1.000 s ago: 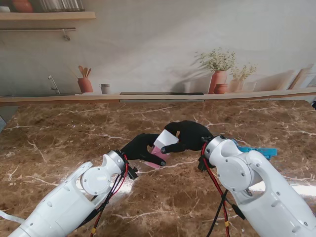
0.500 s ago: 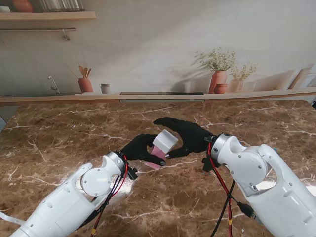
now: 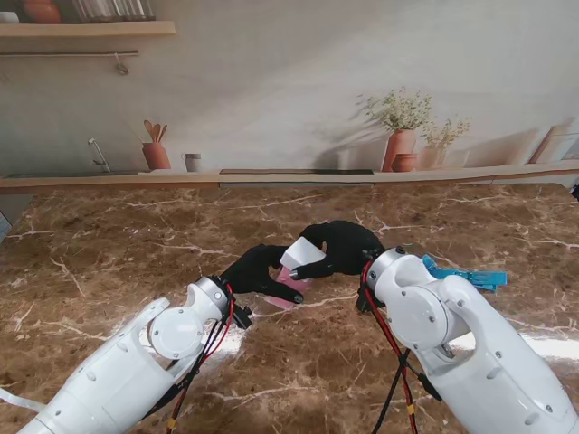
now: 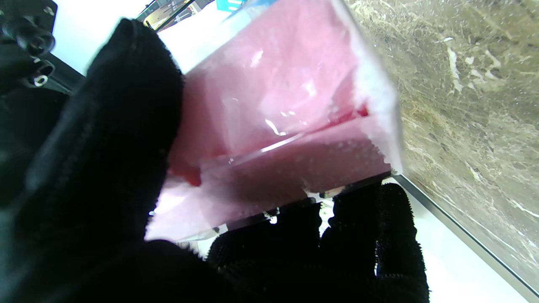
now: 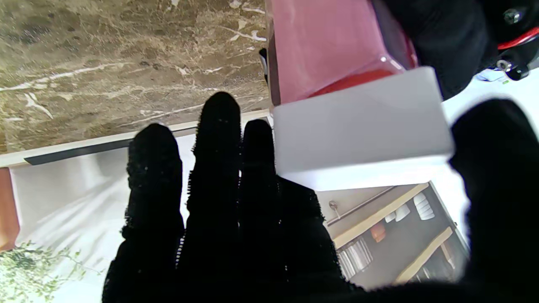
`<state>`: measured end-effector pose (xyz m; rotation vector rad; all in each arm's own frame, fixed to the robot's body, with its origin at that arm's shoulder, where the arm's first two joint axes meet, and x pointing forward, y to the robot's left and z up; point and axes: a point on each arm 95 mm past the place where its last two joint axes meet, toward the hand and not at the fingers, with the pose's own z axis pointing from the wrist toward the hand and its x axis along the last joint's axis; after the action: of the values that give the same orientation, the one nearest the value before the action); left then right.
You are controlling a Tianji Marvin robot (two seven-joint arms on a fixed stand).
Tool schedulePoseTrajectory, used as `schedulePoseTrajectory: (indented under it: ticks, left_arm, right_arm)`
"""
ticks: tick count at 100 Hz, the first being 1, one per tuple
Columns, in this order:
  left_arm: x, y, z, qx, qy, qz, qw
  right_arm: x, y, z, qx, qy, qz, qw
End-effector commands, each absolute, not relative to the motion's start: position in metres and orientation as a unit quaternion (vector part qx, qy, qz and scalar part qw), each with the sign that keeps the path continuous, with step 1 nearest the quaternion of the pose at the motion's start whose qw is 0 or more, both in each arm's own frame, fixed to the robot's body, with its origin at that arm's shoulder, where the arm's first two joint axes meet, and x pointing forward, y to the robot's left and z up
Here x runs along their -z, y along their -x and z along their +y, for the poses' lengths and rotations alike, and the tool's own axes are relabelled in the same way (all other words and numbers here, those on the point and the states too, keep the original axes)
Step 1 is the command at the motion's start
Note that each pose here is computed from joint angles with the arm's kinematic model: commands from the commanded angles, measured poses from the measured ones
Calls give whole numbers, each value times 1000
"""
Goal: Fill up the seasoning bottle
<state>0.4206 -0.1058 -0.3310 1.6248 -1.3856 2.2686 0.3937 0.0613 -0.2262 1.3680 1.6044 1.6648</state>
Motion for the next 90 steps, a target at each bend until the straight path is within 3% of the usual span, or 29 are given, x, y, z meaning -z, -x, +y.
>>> schedulePoseTrajectory:
  ticks: [1, 12, 26, 35, 46, 63, 90]
  left_arm:
    - [327, -421, -109, -733, -516, -443, 14]
    - [326, -421, -108, -733, -517, -442, 11]
    - [326, -420, -108, -733, -516, -444, 10]
    - [325, -420, -108, -733, -515, -444, 11]
    - [325, -419, -109, -734, -514, -443, 11]
    - [325, -419, -109, -735, -513, -443, 11]
    - [323, -419, -110, -738, -509, -443, 10]
  right_arm:
    - [230, -394, 61, -608, -491, 589, 208]
    - [230, -394, 58, -626, -456, 606, 184]
    - [228, -391, 51, -617, -458, 631, 101]
    - [226, -390, 49, -626, -463, 621, 89]
    - [225, -389, 51, -638, -477, 596, 107]
    - [224, -389, 54, -614, -506, 577, 187]
    - [228, -396, 62, -593, -505, 589, 215]
